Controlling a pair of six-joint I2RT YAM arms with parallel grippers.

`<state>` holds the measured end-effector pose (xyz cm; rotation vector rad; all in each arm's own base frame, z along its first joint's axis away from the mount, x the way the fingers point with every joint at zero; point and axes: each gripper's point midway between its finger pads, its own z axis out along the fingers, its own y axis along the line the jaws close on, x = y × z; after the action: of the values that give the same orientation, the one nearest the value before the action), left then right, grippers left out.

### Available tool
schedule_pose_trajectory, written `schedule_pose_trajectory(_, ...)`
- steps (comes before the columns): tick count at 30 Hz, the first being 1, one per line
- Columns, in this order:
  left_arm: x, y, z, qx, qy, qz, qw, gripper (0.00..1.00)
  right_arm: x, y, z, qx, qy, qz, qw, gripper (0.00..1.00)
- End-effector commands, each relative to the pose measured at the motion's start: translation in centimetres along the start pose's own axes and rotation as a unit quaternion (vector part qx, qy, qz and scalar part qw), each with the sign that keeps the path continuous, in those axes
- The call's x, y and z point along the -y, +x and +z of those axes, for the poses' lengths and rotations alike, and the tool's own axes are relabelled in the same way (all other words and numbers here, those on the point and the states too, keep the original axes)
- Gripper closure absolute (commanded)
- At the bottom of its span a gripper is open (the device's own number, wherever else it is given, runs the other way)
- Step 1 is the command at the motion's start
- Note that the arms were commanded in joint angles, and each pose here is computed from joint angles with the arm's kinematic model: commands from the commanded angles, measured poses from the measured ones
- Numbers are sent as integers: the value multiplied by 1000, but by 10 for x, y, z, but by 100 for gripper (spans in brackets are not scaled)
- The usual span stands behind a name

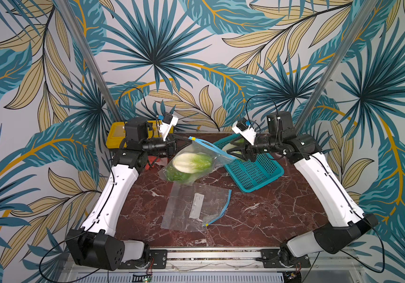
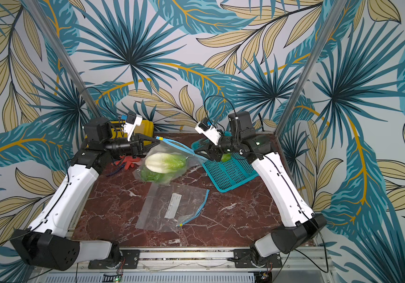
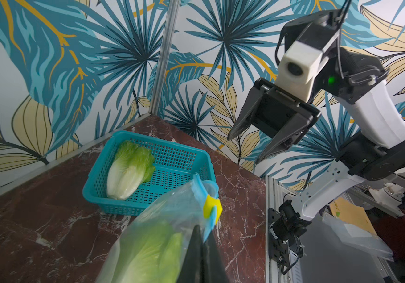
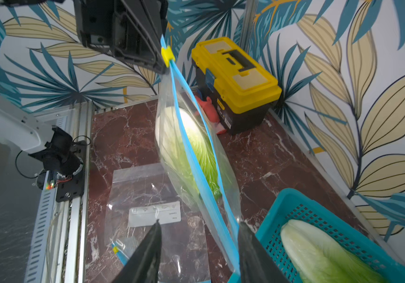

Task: Put the chinese cabbages into a zipper bag and zip it
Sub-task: Adjust the zipper food storage bag at the center of the board, then zip the zipper on the zipper food storage bag.

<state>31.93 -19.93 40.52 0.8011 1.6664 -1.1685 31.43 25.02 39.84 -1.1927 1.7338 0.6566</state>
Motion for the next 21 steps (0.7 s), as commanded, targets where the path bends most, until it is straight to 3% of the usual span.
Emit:
schedule_pose_trajectory(1,8,-13,3,11,-1,29,1000,100,-6,-8,18,-19,5,32,999,47)
schedule_pose_trajectory(8,-1,0,4,-32,-31,36,998,100,1,-45,48,-2,-30,61,998,47)
schedule_pose_trajectory(21,14,14,20,-64,7,39,997,100,-24,-36,83,-23,-110,66,991,53)
